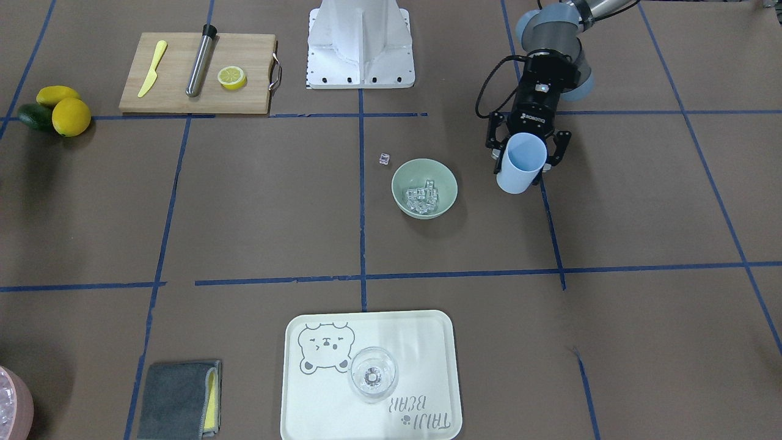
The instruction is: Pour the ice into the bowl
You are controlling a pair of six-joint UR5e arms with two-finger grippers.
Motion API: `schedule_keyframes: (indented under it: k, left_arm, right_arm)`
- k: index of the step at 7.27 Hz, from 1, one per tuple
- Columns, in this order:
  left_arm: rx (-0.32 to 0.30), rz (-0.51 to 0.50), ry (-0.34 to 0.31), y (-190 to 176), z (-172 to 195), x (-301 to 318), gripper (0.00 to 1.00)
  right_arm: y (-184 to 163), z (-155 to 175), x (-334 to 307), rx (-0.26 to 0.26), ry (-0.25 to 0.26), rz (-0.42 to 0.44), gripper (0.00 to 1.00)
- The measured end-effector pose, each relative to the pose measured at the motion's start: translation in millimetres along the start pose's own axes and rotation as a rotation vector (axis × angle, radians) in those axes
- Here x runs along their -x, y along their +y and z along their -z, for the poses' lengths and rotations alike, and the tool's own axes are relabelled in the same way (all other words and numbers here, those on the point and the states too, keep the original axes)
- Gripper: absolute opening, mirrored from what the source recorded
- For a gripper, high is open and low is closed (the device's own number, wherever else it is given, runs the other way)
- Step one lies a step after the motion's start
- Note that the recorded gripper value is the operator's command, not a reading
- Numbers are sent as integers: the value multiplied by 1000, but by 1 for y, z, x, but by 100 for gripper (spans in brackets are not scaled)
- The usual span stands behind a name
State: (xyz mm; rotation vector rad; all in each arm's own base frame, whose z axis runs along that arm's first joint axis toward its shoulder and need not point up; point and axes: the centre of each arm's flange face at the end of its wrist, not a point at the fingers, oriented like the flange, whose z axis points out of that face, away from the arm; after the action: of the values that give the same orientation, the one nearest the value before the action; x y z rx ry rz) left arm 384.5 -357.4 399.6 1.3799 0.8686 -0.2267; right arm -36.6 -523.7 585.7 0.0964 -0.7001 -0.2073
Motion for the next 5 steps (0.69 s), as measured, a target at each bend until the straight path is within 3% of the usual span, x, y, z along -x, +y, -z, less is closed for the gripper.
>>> schedule_keyframes:
  k: [2,5]
  left_arm:
    - [56,-10,-70,-2,7,91,0]
    - [132,137,-182,15,40,183,0]
  right_arm:
    - [1,0,0,0,0,-1,100]
    - [4,0,0,-10,-1,4,100]
